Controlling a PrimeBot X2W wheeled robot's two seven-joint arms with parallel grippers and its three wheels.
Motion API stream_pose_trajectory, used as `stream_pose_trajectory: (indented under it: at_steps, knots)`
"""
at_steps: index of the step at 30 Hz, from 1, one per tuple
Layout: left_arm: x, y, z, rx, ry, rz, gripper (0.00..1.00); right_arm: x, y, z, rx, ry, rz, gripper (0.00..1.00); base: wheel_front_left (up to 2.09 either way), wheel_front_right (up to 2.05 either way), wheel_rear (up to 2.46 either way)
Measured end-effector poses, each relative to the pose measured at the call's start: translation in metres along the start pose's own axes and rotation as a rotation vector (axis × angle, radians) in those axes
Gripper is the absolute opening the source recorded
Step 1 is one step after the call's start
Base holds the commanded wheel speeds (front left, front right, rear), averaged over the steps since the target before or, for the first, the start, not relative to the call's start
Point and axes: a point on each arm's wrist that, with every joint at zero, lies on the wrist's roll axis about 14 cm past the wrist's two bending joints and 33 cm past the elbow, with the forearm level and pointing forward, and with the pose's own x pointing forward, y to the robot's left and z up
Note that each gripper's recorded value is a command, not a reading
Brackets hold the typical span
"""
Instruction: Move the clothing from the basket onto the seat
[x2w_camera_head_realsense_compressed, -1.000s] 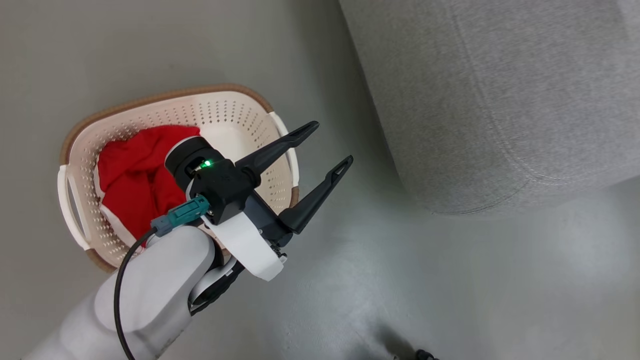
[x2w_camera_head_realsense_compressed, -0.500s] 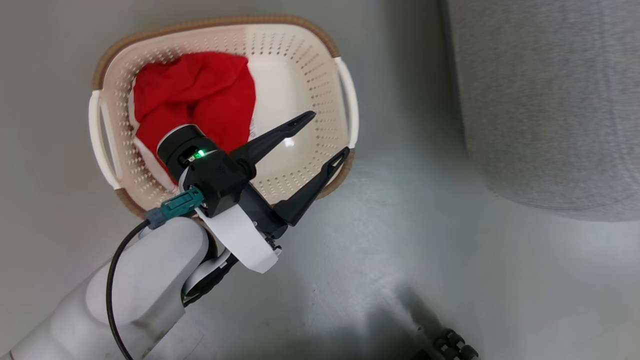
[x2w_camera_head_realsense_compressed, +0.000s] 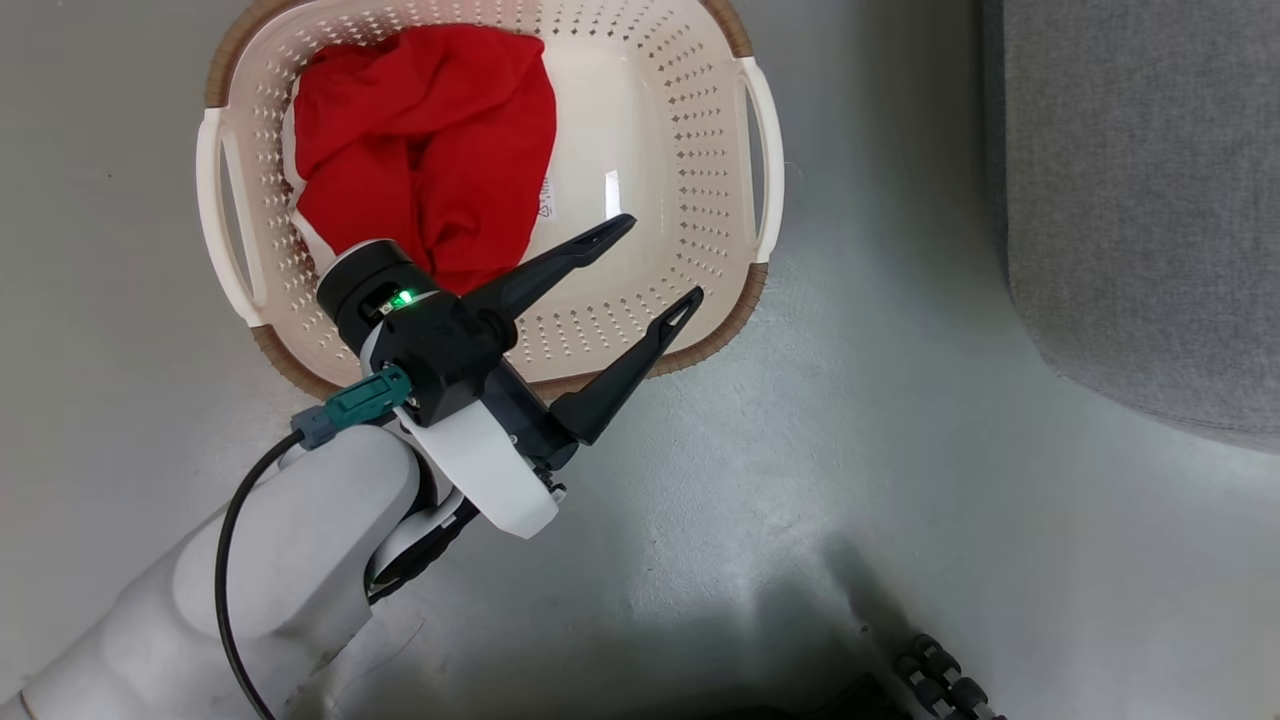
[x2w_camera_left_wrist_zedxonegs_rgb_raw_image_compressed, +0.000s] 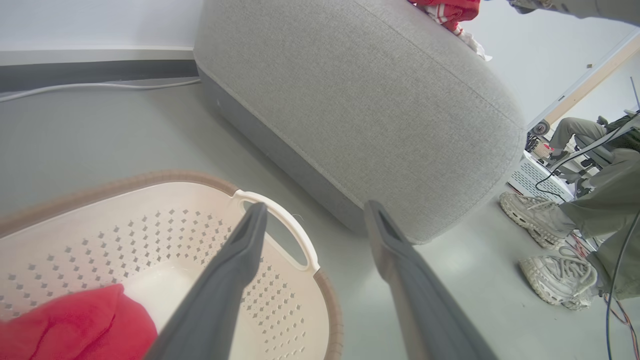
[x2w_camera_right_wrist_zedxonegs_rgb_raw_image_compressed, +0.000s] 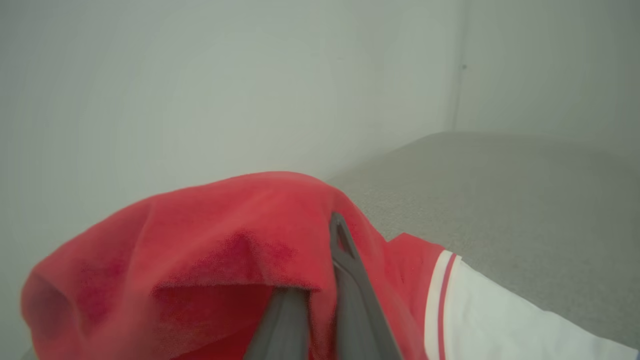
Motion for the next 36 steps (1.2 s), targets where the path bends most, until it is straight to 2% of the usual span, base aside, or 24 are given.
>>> stream_pose_trajectory:
  at_steps: [3, 6, 13, 15, 16, 23, 36]
  knots:
    - [-0.002, 0.003, -0.001, -0.003, 0.003, 0.011, 1.00, -0.011, 0.008, -0.036, 0.064, 0.102, 0.000, 0.00, 0.00, 0.00, 0.00]
    - [-0.003, 0.004, -0.001, -0.003, 0.002, 0.018, 1.00, -0.019, 0.007, -0.057, 0.070, 0.171, -0.002, 0.00, 0.00, 0.00, 0.00]
    - [-0.001, 0.002, 0.005, -0.002, -0.011, 0.022, 1.00, -0.034, -0.001, -0.083, 0.116, 0.249, -0.019, 0.00, 0.00, 0.00, 0.00]
    - [-0.001, 0.000, 0.009, 0.003, -0.017, 0.022, 1.00, -0.036, 0.001, -0.082, 0.114, 0.252, -0.004, 0.85, 0.00, 0.00, 0.00]
    - [-0.001, 0.000, 0.011, 0.006, -0.021, 0.022, 1.00, -0.037, 0.002, -0.082, 0.117, 0.252, 0.002, 1.00, 0.00, 0.00, 0.00]
    - [0.001, -0.010, 0.032, 0.030, -0.059, 0.022, 1.00, -0.042, 0.026, -0.070, 0.125, 0.247, 0.095, 1.00, 0.00, 0.00, 0.00]
    - [-0.009, -0.037, 0.081, 0.080, -0.143, 0.060, 1.00, -0.074, 0.027, -0.049, 0.112, 0.271, 0.188, 1.00, 0.00, 0.00, 0.00]
